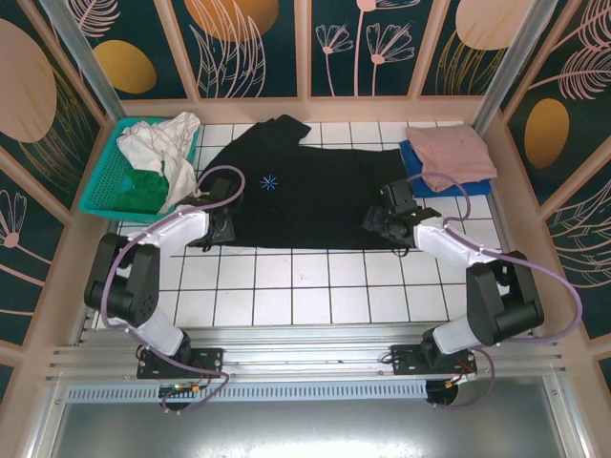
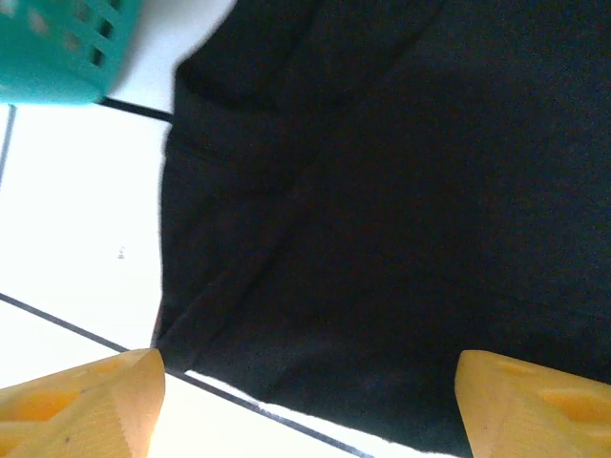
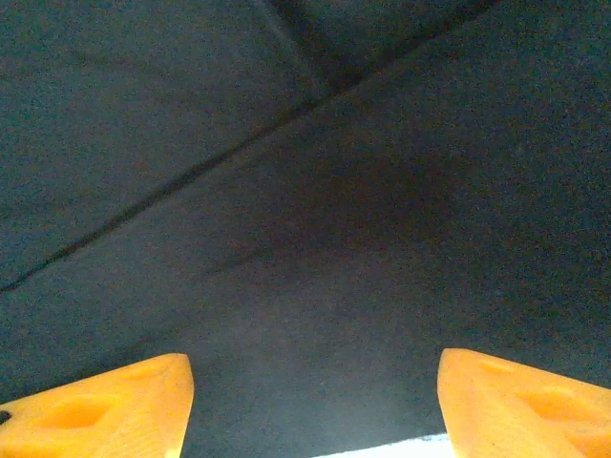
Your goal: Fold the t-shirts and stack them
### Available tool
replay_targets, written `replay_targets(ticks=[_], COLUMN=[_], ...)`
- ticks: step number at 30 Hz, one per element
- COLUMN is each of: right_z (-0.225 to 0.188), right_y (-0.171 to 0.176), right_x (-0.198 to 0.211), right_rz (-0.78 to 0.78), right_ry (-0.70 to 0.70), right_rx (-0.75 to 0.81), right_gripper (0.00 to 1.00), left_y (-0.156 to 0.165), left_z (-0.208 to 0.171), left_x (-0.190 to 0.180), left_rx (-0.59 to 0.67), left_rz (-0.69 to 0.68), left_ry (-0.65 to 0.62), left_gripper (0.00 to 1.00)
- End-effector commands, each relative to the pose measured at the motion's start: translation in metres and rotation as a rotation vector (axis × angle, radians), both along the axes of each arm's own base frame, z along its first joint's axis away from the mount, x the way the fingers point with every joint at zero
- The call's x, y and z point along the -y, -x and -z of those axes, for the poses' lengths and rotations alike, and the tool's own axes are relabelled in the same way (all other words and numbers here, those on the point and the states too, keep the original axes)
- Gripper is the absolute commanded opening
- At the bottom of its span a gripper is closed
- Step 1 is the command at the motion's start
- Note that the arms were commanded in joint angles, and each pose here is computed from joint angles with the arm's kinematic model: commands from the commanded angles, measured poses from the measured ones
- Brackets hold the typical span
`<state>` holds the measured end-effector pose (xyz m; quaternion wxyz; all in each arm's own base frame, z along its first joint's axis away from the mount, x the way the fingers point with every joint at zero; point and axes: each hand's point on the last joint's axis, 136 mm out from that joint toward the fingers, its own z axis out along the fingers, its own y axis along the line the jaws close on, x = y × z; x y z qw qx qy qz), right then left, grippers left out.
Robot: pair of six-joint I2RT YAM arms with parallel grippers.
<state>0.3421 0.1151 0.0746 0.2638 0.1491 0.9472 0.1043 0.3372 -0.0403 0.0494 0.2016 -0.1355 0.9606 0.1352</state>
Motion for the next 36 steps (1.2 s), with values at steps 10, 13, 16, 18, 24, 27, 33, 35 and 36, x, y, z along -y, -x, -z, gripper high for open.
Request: replay_targets(ticks=[10, 13, 16, 18, 24, 27, 33, 35, 36], right_z=[0.063, 0.070, 0.074, 0.074, 0.071, 0.066, 0.036, 0.029, 0.026], right_y=[0.020, 0.029, 0.039, 0.047, 0.080, 0.092, 0.061, 0.052, 0.048], right_x=[0.033, 0.042, 0.049, 0.053, 0.058, 0.061, 0.061, 0.059, 0.058], right_rz=[0.076, 0.096, 0.112, 0.120, 0.136, 0.149, 0.146, 0.142, 0.141], right_ry=[0.035, 0.027, 0.031, 0.029, 0.010, 0.004, -0.017, -0.022, -0.023], right_rx=[-0.144, -0.177, -0.203, -0.220, -0.253, -0.254, -0.147, -0.125, -0.116], right_gripper=[0.64, 0.62, 0.61, 0.60, 0.59, 0.59, 0.60, 0.60, 0.60], left_y=[-0.025, -0.015, 0.003, 0.014, 0.049, 0.055, 0.027, 0.021, 0.018], left_z=[0.026, 0.019, 0.015, 0.013, 0.001, -0.006, 0.003, 0.012, 0.018], left_x=[-0.007, -0.013, -0.023, -0.028, -0.029, -0.023, 0.006, 0.008, 0.009], left_rx=[0.018, 0.025, 0.021, 0.016, 0.041, 0.083, 0.076, 0.037, 0.023], left_rz=[-0.039, -0.051, -0.072, -0.090, -0.132, -0.131, -0.020, -0.004, 0.003], left_ry=[-0.002, -0.020, -0.044, -0.052, 0.034, 0.101, 0.196, 0.178, 0.175], left_gripper=[0.15, 0.00, 0.00, 0.00, 0.00, 0.09, 0.76, 0.80, 0.81])
